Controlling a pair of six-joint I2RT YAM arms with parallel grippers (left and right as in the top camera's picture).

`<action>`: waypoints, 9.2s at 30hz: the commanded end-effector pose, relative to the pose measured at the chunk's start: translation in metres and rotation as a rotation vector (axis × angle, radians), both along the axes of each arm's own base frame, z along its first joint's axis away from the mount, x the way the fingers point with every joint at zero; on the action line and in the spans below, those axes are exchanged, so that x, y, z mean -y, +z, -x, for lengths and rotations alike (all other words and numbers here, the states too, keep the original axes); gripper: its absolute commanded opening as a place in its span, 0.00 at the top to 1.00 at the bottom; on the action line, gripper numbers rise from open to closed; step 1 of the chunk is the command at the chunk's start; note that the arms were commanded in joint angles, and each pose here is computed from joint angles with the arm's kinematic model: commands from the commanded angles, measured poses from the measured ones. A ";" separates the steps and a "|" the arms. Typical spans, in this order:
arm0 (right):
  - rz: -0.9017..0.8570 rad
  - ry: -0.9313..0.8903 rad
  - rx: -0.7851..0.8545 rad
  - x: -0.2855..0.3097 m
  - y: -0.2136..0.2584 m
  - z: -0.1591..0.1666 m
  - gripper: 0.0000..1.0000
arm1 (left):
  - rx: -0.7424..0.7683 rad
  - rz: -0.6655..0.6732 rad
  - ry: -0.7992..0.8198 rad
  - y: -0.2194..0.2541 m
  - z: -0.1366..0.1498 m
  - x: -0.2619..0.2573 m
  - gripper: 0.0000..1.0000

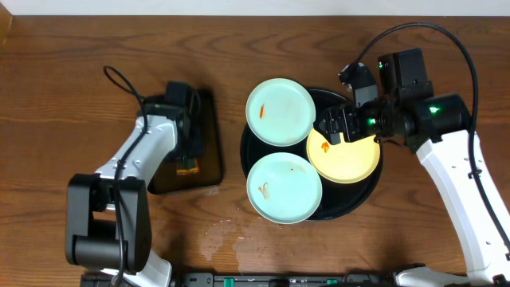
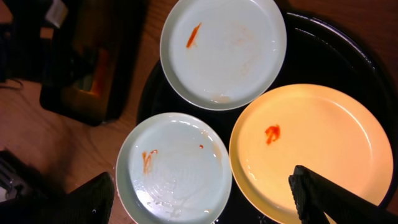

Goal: Clean dirty plates on tray and stack at the side

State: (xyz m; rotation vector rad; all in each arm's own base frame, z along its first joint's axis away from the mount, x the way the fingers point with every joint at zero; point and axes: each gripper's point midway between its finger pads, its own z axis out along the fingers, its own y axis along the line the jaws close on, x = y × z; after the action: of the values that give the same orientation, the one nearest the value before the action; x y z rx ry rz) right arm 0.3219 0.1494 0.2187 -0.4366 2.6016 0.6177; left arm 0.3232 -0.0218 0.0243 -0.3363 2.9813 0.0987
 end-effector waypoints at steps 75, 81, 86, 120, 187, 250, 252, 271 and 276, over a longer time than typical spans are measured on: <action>0.094 -0.122 -0.195 -0.014 -0.216 -0.107 0.99 | 0.295 0.344 -0.273 0.018 -0.090 0.249 0.93; 0.098 -0.135 -0.223 -0.012 -0.218 -0.102 0.99 | 0.350 -0.003 -0.303 0.013 -0.105 0.189 0.93; 0.108 -0.147 -0.251 -0.010 -0.220 -0.097 0.99 | 0.389 -0.275 -0.331 0.024 -0.115 0.148 0.93; 0.153 -0.023 -0.165 -0.005 -0.198 -0.095 0.99 | 0.070 0.041 0.155 0.050 -0.048 0.011 0.93; -0.242 0.214 -0.156 -0.047 -0.162 -0.081 0.79 | 0.122 0.289 -0.214 -0.019 -0.073 0.127 0.92; -0.362 0.179 -0.215 -0.108 -0.080 -0.090 0.99 | 0.375 0.319 0.053 0.151 -0.052 0.016 0.41; -0.329 0.187 -0.181 -0.126 -0.074 -0.091 0.99 | 0.401 0.311 0.094 0.163 -0.045 -0.001 0.41; 0.101 0.339 0.374 -0.250 -0.061 -0.068 0.99 | 0.565 0.244 0.321 0.223 0.002 -0.083 0.40; 0.117 0.423 0.487 -0.249 -0.027 -0.063 0.99 | 0.566 0.242 0.328 0.223 0.003 -0.085 0.40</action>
State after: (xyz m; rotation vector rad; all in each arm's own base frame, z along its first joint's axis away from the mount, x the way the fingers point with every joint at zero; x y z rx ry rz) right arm 0.3746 0.4062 0.1358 -1.0149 2.2561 0.5004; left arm 0.3195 0.0604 0.2371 -0.7411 2.3826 -0.2864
